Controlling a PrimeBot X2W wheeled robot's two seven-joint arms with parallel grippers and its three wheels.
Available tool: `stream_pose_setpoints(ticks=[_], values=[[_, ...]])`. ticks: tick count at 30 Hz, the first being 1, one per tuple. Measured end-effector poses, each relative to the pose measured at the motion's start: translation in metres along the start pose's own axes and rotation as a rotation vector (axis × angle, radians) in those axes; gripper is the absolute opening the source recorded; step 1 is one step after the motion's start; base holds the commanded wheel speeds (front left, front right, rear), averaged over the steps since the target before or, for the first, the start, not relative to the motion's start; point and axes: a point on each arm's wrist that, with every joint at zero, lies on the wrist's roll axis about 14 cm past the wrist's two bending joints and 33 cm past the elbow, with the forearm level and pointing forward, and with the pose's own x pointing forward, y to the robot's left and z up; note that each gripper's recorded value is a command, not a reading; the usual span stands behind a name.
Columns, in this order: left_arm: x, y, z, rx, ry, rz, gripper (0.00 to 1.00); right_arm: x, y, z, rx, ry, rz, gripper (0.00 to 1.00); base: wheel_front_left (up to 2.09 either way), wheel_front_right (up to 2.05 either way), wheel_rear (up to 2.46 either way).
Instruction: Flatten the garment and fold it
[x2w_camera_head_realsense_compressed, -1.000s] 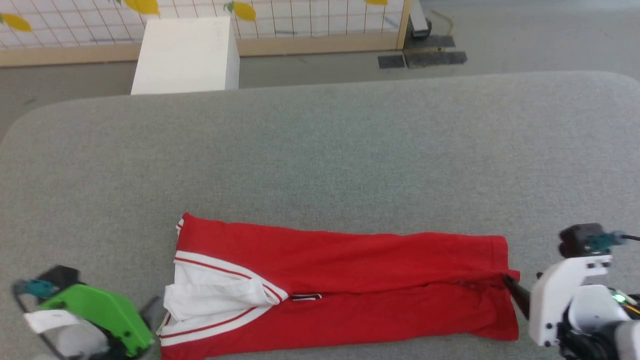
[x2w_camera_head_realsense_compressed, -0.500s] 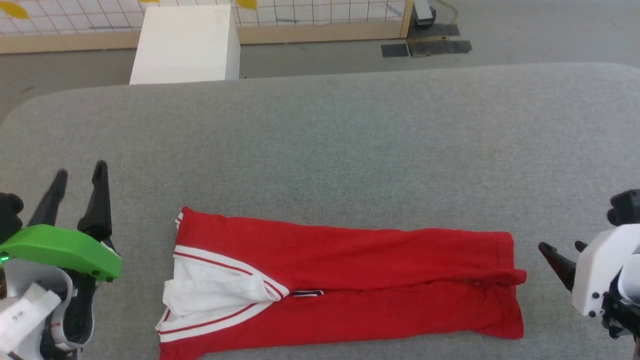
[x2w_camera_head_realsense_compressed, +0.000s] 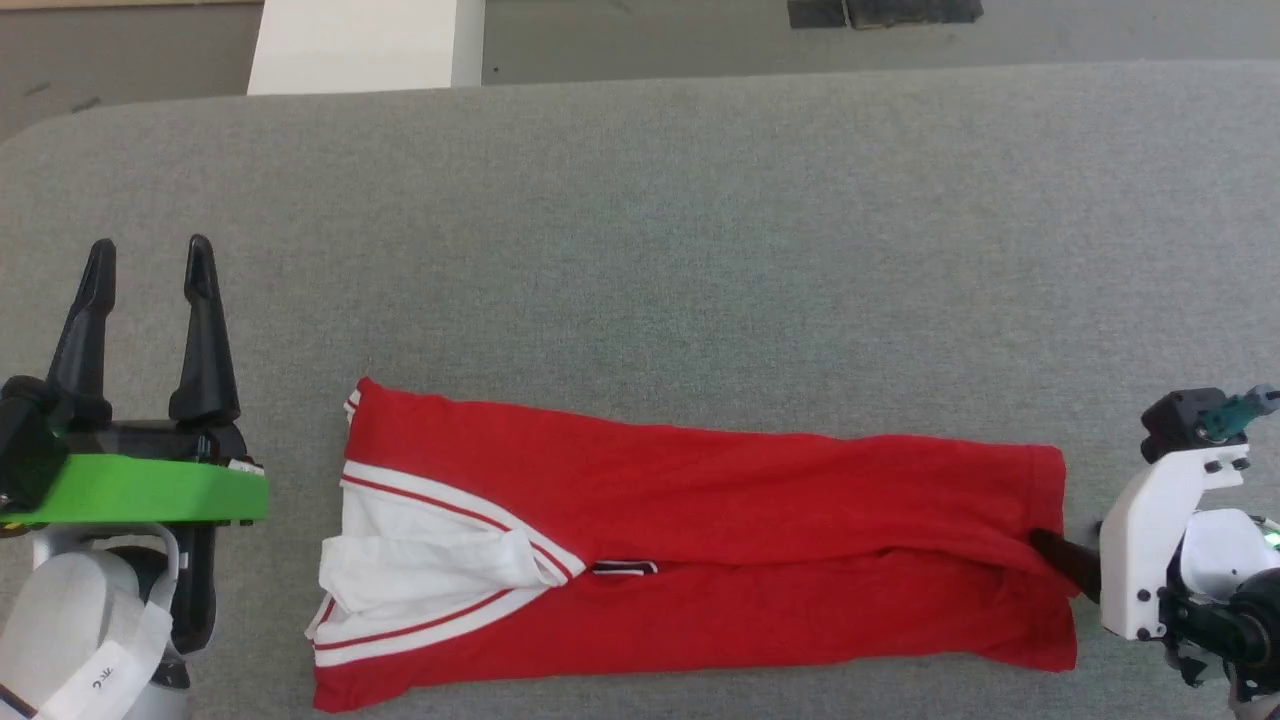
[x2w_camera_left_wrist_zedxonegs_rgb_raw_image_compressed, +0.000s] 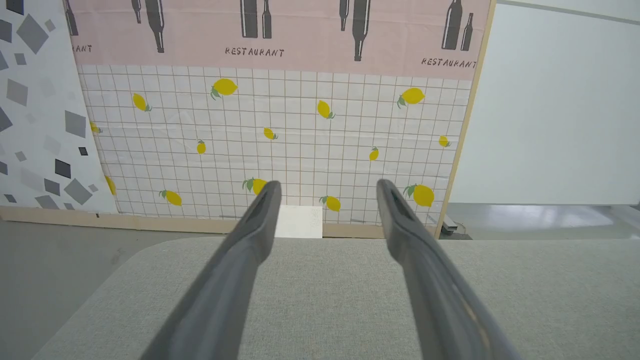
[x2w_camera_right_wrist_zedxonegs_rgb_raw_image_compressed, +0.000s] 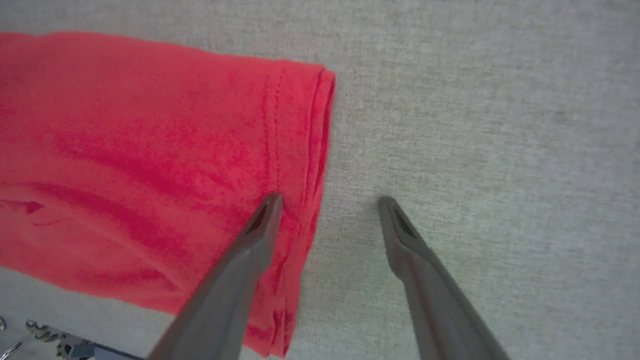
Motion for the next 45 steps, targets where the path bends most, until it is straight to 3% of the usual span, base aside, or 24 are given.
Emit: stream_pose_setpoints(ticks=[17,18,19,20,28,39,43,45], values=[[-0.004,0.001,-0.017,-0.045,0.001,0.065,1.0,0.022,0.05,0.001,-0.079,0.045,0.157,1.0,0.0,0.0,0.0],[-0.005,0.002,-0.017,-0.045,0.002,0.068,1.0,0.022,0.05,0.0,-0.083,0.049,0.155,0.46,0.0,0.0,0.0],[-0.007,0.003,-0.017,-0.044,0.004,0.069,1.0,0.022,0.049,0.0,-0.087,0.052,0.153,0.14,0.0,0.0,0.0],[-0.007,0.004,-0.017,-0.041,0.004,0.073,1.0,0.022,0.048,0.0,-0.088,0.054,0.151,0.0,0.0,0.0,0.0],[-0.008,0.004,-0.016,-0.031,-0.002,0.074,1.0,0.023,0.034,0.003,-0.059,0.049,0.115,0.0,0.0,0.0,0.0],[-0.008,0.002,-0.021,-0.033,0.006,0.067,1.0,0.001,-0.081,0.025,-0.003,0.013,-0.247,0.0,0.0,0.0,0.0],[-0.009,0.002,-0.02,-0.036,0.002,0.072,1.0,-0.006,-0.098,0.024,-0.02,0.024,-0.324,0.0,0.0,0.0,0.0],[-0.013,0.001,-0.015,-0.04,-0.004,0.073,1.0,-0.011,-0.089,0.028,-0.056,0.024,-0.318,0.0,0.0,0.0,0.0]])
